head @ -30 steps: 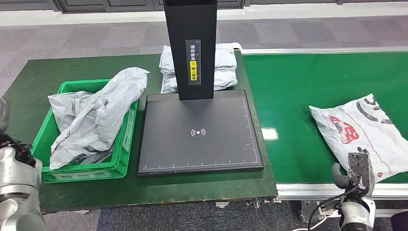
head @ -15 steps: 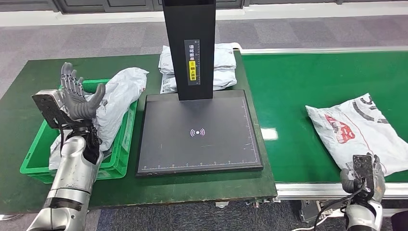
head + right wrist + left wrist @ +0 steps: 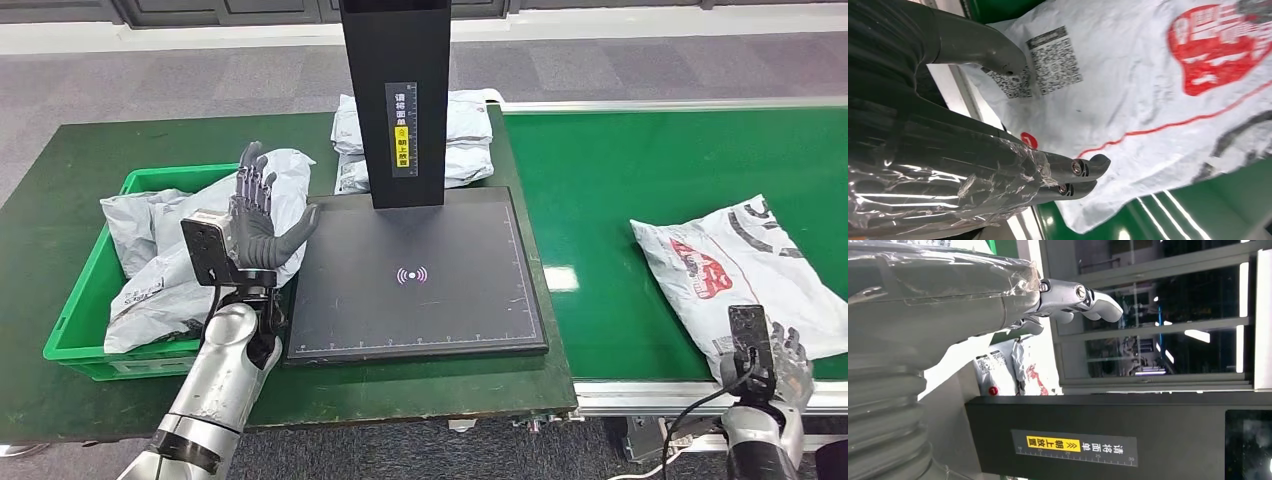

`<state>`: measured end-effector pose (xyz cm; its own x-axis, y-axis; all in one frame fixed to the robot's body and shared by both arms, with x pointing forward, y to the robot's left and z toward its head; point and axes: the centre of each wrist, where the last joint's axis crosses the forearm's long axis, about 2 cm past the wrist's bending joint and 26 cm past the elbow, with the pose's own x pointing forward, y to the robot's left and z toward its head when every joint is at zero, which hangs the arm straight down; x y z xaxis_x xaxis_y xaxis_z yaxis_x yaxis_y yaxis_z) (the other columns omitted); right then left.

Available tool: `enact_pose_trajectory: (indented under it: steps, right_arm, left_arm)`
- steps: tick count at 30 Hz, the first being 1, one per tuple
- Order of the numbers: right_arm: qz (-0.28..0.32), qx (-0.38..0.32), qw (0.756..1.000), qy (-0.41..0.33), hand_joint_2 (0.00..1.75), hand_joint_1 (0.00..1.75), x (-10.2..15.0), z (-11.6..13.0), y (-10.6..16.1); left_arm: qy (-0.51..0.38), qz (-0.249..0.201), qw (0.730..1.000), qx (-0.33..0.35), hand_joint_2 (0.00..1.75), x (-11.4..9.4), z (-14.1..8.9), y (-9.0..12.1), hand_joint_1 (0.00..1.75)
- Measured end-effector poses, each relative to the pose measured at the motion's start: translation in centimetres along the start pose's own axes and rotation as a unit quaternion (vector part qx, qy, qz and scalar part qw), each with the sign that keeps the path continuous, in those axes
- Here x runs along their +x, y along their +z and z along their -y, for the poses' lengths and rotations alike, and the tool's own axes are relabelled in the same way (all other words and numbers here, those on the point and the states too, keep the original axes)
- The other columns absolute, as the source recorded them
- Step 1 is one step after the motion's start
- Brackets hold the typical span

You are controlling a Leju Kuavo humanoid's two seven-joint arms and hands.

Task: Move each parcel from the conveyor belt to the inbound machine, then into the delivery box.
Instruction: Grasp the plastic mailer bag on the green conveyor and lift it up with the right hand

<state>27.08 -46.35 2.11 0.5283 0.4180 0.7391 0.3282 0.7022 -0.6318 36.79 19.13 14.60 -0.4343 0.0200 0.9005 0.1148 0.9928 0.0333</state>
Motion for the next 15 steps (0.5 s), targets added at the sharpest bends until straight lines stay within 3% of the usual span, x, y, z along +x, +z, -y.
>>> enact_pose_trajectory:
  steps: [5,15]
  right_arm:
    - [-0.026,0.014,0.999,0.02,1.75,0.0,0.4,-0.3,-0.5]
    - [-0.047,0.038,0.992,0.108,1.75,0.0,4.1,-0.7,-2.4]
  left_arm:
    - [-0.042,0.028,0.998,-0.026,1.75,0.2,1.8,0.3,0.0]
    - [-0.074,0.071,0.991,-0.089,1.75,0.5,4.9,1.0,0.0]
